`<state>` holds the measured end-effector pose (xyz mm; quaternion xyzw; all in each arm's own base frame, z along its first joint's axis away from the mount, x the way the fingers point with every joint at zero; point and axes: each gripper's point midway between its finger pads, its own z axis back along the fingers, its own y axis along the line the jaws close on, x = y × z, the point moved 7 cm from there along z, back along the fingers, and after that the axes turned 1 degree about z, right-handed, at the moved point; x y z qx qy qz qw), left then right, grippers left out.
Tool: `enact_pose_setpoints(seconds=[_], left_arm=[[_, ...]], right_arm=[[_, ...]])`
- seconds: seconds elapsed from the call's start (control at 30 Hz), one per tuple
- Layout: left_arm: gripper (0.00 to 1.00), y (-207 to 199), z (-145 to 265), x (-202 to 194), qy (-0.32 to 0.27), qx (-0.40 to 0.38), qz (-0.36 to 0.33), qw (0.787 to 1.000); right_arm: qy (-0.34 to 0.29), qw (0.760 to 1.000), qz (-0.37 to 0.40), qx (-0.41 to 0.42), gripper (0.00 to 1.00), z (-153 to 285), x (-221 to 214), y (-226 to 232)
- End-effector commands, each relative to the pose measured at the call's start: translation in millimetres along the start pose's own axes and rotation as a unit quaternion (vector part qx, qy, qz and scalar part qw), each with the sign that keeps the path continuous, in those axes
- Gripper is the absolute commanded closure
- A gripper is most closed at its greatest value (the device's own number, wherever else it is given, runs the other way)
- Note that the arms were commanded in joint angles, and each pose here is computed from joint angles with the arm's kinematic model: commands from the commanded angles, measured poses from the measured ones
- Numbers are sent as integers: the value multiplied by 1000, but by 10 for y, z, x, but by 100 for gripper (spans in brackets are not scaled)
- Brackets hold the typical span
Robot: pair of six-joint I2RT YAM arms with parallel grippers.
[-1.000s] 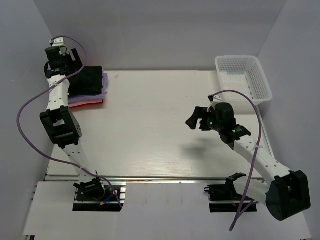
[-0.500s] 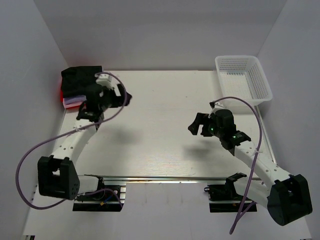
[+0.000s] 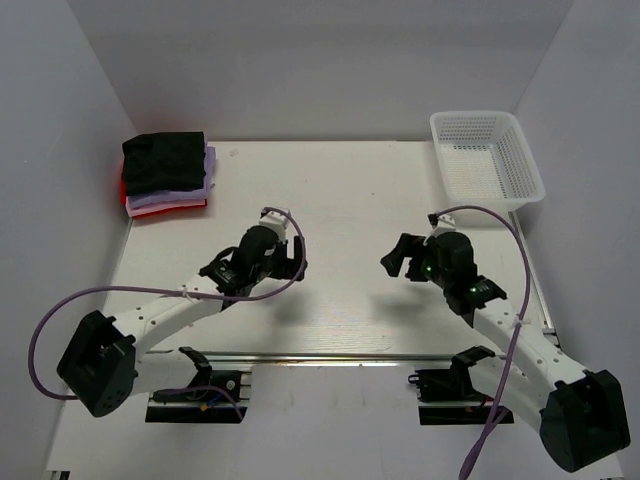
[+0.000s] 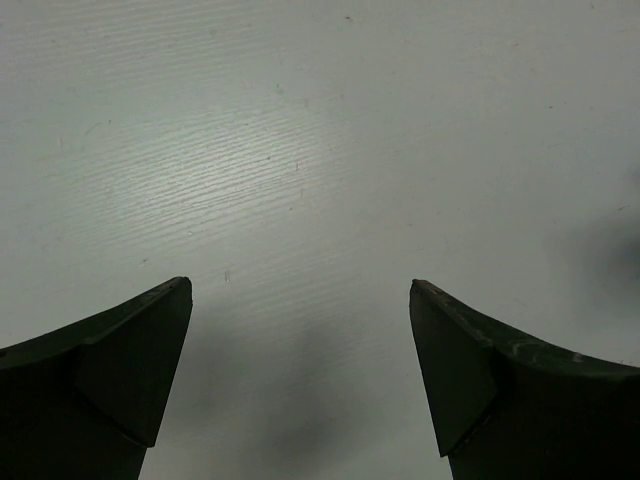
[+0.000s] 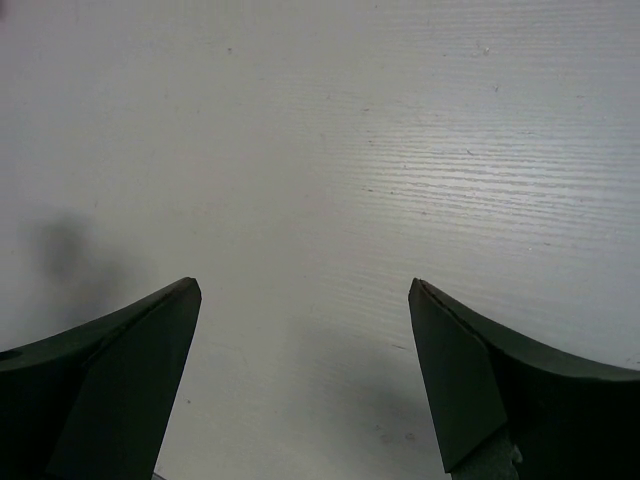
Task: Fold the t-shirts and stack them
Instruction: Put the neatly folded tshirt into the corner of the board with the left arm
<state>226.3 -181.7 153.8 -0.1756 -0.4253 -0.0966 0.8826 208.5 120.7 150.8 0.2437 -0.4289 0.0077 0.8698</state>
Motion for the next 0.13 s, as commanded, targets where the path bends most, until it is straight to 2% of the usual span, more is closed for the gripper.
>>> enact_pose_setpoints(seconds=[0.0,0.1], left_arm=[[1,-56,104,224,-54,36,-3,998],[1,-102,99,215,-51,37,-5,998]], right_arm=[[-38,999,4,7,10,26,115,36],[-36,999,9,14,10,36,88,34]])
